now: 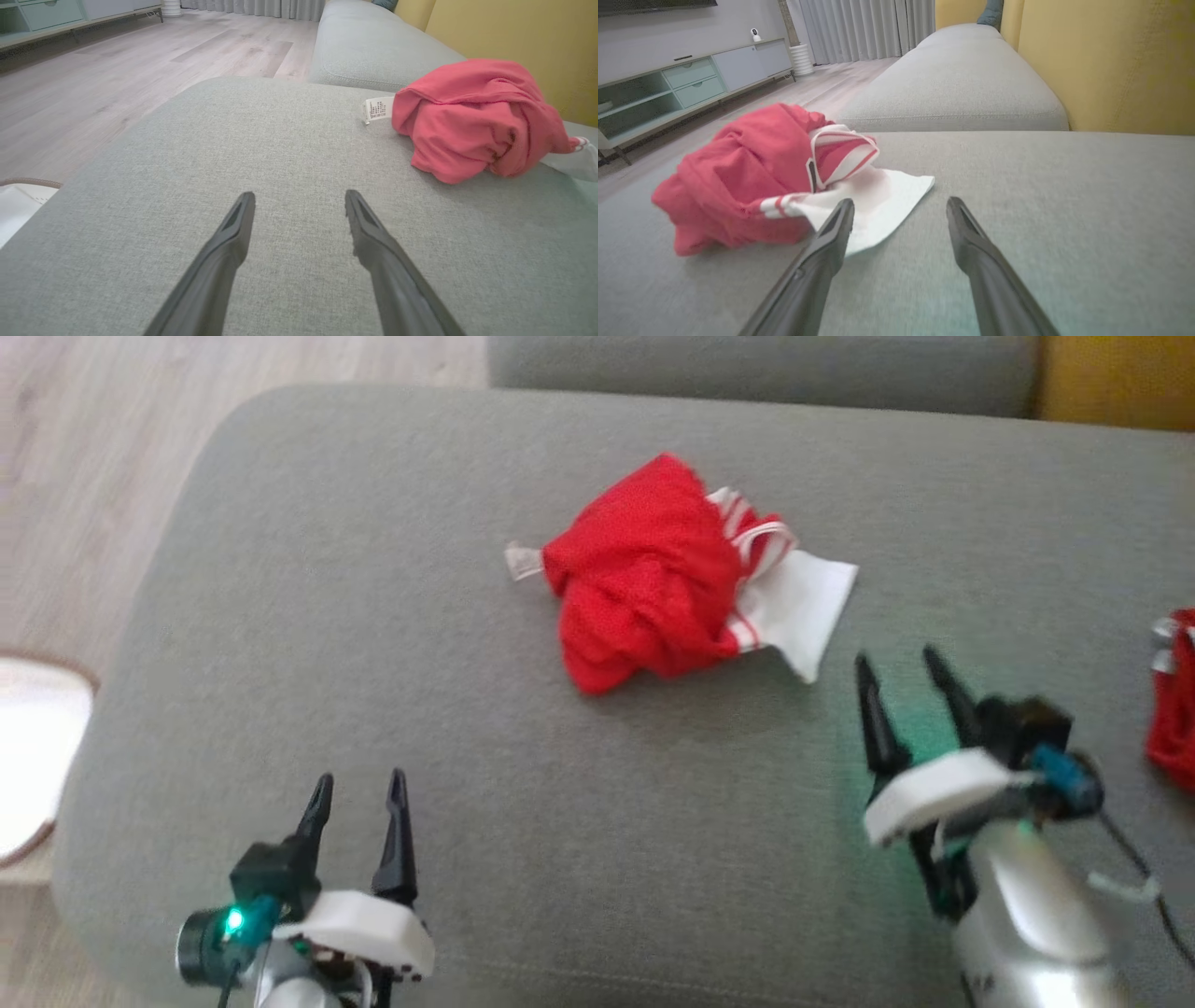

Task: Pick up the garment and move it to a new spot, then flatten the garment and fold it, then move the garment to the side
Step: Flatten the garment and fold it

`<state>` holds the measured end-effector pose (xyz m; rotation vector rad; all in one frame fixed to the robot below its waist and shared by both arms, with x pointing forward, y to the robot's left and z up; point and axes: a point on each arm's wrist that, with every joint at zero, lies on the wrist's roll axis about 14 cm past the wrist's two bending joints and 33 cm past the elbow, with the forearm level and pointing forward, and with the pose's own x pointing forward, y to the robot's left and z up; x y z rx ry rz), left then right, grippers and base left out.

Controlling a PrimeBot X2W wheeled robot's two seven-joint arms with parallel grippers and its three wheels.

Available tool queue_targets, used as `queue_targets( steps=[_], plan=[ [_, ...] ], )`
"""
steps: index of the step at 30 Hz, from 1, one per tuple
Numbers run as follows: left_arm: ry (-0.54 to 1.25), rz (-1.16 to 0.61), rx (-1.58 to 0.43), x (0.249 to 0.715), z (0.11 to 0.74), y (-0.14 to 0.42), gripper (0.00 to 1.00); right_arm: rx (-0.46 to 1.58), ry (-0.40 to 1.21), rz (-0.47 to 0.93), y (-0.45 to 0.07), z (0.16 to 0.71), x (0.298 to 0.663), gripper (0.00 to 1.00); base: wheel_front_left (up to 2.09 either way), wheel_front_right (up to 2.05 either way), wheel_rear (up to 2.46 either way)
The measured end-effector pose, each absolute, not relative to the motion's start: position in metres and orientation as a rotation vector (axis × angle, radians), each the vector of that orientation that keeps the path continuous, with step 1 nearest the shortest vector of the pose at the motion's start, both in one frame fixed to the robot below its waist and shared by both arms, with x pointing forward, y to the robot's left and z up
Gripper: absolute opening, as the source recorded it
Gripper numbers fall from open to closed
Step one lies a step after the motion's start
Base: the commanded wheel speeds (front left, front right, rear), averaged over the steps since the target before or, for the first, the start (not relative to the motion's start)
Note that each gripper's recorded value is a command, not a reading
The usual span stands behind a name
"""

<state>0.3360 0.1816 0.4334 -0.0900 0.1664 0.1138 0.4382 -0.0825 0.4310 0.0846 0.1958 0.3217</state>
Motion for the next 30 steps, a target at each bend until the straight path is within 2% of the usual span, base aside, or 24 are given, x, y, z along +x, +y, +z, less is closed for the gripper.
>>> queue_targets(
  steps=[8,18,22,23,24,25,30],
  plan=[
    [0.180,0.183,-0.110,0.332,0.431,0.199,1.00,0.014,0.218,0.333,-0.063,0.424,0.501,1.00,0.00,0.00,0.00],
    [0.226,0.234,-0.117,0.325,0.420,0.209,1.00,-0.067,0.393,0.292,-0.067,0.367,0.524,1.00,0.00,0.00,0.00],
    [0.227,0.238,-0.113,0.330,0.420,0.211,1.00,-0.084,0.416,0.285,-0.067,0.362,0.533,1.00,0.00,0.00,0.00],
    [0.224,0.238,-0.116,0.332,0.420,0.211,1.00,-0.082,0.418,0.285,-0.066,0.362,0.535,0.82,0.00,0.00,0.00],
    [0.219,0.234,-0.116,0.334,0.422,0.210,1.00,-0.081,0.420,0.286,-0.066,0.363,0.535,0.17,0.00,0.00,0.00],
    [0.213,0.230,-0.116,0.336,0.423,0.210,1.00,-0.079,0.418,0.286,-0.066,0.364,0.535,0.00,0.00,0.00,0.00],
    [0.196,0.204,-0.123,0.338,0.428,0.203,1.00,-0.041,0.400,0.271,-0.071,0.375,0.527,0.00,0.00,0.00,0.00]
  ],
)
